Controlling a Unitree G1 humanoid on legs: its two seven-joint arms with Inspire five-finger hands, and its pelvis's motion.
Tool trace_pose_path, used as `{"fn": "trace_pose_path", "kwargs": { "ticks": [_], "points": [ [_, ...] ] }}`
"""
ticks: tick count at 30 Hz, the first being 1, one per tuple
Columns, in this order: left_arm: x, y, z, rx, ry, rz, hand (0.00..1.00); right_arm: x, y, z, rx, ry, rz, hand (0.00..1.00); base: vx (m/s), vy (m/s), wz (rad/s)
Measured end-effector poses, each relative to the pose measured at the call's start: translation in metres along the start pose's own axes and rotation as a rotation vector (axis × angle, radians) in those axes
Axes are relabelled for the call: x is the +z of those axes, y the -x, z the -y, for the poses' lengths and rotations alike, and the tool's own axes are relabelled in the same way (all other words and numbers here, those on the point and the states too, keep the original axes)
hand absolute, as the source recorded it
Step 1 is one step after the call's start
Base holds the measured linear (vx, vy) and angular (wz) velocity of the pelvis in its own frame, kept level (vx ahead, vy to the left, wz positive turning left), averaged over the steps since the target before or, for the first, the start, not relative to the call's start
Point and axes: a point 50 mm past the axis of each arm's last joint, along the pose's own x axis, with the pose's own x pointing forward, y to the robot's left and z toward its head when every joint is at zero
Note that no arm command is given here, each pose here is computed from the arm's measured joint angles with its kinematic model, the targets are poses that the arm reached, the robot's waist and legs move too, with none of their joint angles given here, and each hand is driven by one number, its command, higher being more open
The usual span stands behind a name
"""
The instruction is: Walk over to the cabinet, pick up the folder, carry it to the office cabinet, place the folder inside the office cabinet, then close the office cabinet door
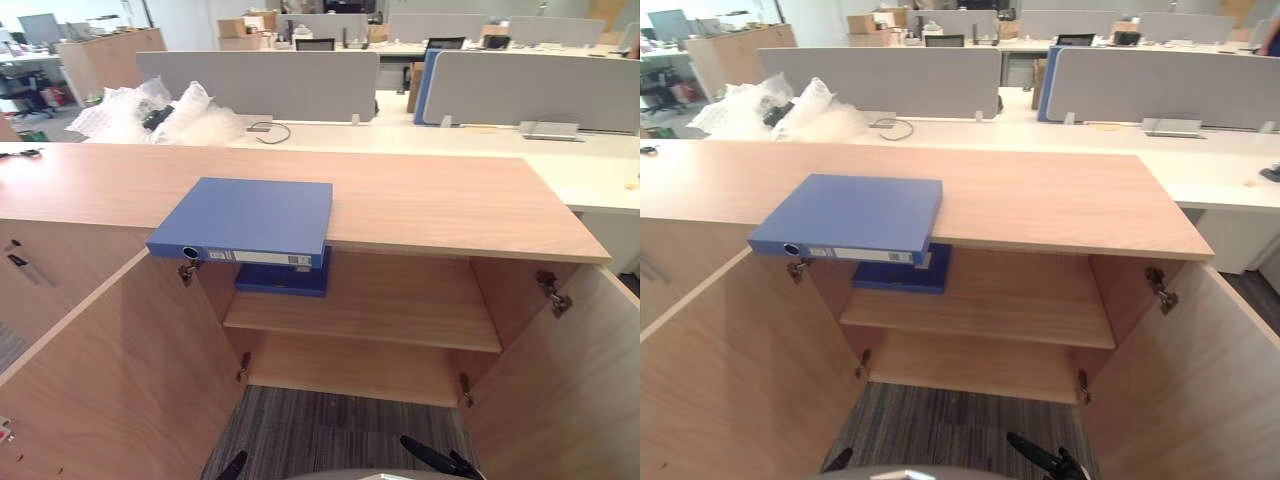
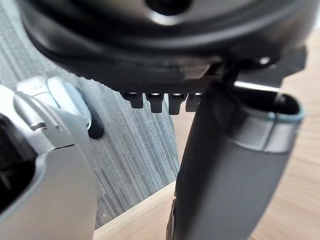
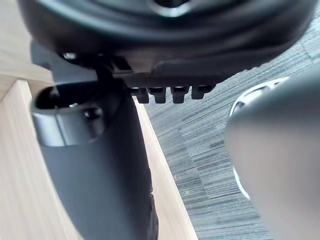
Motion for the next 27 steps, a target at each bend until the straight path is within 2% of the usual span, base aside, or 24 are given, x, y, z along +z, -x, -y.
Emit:
{"fn": "trace_pose_path", "kwargs": {
  "ticks": [3,5,10,13,18,25,27],
  "points": [
    [0.004,0.000,0.006,-0.023,0.148,0.017,1.00,0.001,0.000,-0.004,0.021,0.041,0.000,1.00,0.11,-0.199,-0.05],
    [0.014,0.001,0.021,-0.102,0.201,0.056,1.00,0.000,0.000,-0.007,0.032,0.064,-0.001,1.00,0.11,-0.085,-0.01],
    [0.051,0.030,0.099,-0.518,0.263,0.202,1.00,0.010,0.001,-0.018,0.078,0.167,0.052,1.00,0.08,0.006,-0.03],
    [0.078,0.050,0.122,-0.665,0.302,0.309,1.00,0.012,0.002,-0.023,0.093,0.214,0.068,1.00,0.01,0.044,-0.02],
    [0.094,0.067,0.121,-0.695,0.305,0.408,1.00,0.008,0.002,-0.023,0.096,0.235,0.059,1.00,-0.03,0.056,0.10],
    [0.082,0.065,0.090,-0.488,0.228,0.425,1.00,0.001,0.004,-0.027,0.093,0.219,0.048,1.00,-0.06,0.031,0.28],
    [0.088,0.069,0.086,-0.463,0.246,0.454,1.00,-0.003,0.006,-0.031,0.099,0.210,0.042,1.00,-0.09,0.010,0.35]
  ]
}}
